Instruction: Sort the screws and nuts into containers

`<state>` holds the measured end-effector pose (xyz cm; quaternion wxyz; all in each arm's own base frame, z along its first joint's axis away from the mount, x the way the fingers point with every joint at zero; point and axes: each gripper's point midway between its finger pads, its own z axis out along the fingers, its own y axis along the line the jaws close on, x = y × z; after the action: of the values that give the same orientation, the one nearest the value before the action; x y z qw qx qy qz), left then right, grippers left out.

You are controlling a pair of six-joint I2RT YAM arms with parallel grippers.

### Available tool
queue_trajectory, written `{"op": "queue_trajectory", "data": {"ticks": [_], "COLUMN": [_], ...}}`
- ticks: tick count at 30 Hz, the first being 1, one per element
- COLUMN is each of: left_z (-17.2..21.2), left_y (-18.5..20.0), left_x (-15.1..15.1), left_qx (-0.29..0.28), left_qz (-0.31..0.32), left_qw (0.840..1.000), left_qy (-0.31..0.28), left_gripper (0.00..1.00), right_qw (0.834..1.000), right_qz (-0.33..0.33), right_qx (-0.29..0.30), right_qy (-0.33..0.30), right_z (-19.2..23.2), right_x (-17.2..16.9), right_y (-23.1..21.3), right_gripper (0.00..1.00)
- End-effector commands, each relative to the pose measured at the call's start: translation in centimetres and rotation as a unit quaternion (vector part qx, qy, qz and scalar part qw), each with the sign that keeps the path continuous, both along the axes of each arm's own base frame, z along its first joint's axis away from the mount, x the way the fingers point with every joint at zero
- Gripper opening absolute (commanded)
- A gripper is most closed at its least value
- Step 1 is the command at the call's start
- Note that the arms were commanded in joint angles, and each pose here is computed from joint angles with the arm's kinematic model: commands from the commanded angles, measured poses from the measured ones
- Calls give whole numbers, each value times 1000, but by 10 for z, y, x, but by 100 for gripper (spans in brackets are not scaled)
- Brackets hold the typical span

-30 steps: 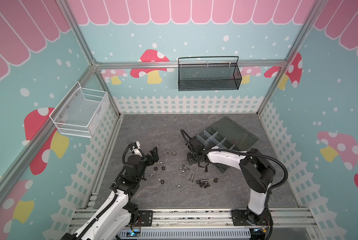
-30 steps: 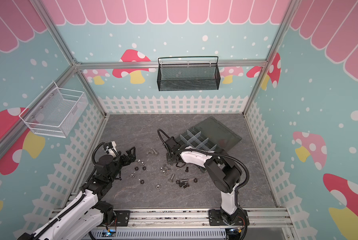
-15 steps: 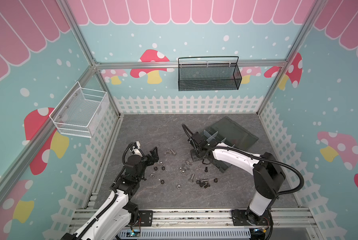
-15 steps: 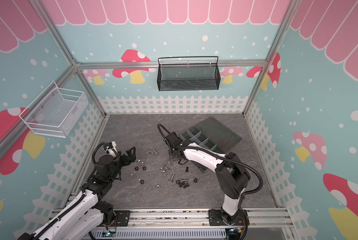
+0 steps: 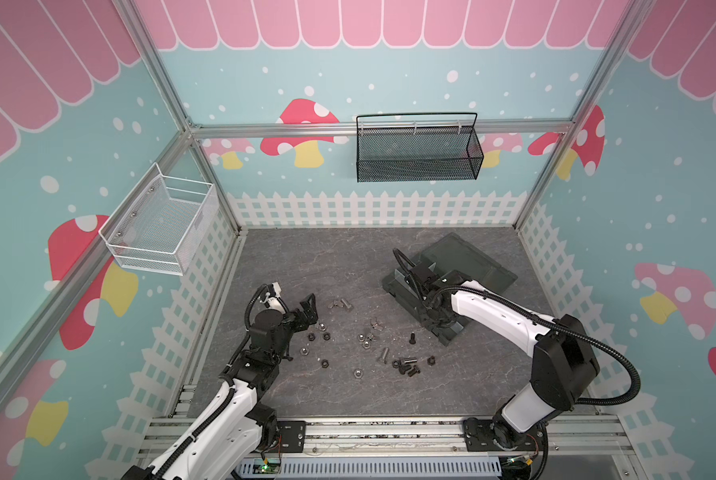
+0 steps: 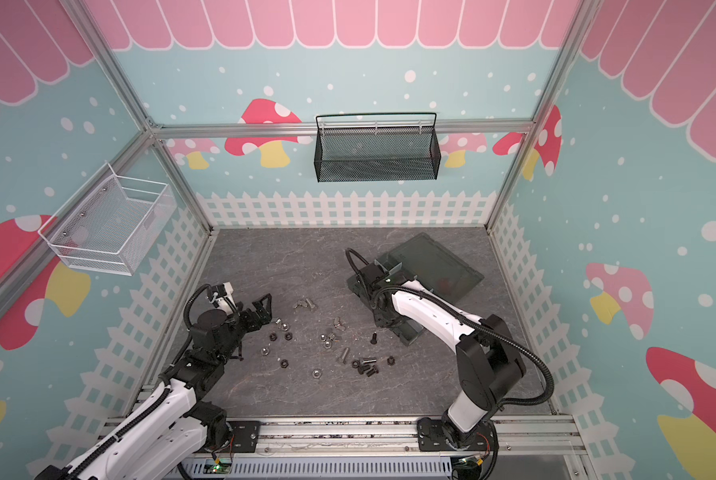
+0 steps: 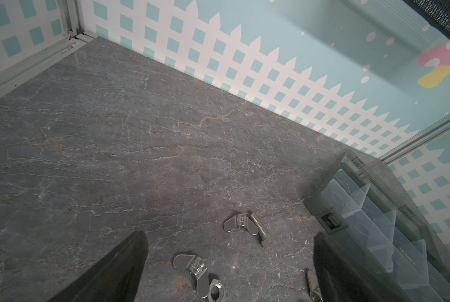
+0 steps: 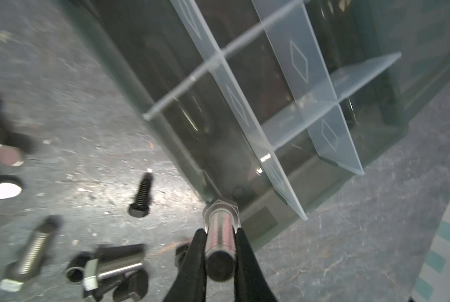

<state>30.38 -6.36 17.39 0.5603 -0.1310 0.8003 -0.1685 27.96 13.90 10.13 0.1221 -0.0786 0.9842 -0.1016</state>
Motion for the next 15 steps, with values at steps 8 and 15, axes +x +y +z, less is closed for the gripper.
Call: {"op": "queue_trajectory", "data": {"ticks": [8,15], "left_z": [12,13], "left_y": [-5,-5], "left_x": [1,1], "left_qx": [-7,-8], "left_qz": [-11,-11], "left_qw": [1000,1000], "left_qy": [-11,-14], "left_gripper": [100,100], "right_qw": [996,995], "right_qz": [-42,-33], "right_qx": [-69,-70], "right_qy": [29,55], "right_z": [-16,-38], "right_x": [-13,-15], "right_y": [-51,-50], "right_gripper": [0,0]}}
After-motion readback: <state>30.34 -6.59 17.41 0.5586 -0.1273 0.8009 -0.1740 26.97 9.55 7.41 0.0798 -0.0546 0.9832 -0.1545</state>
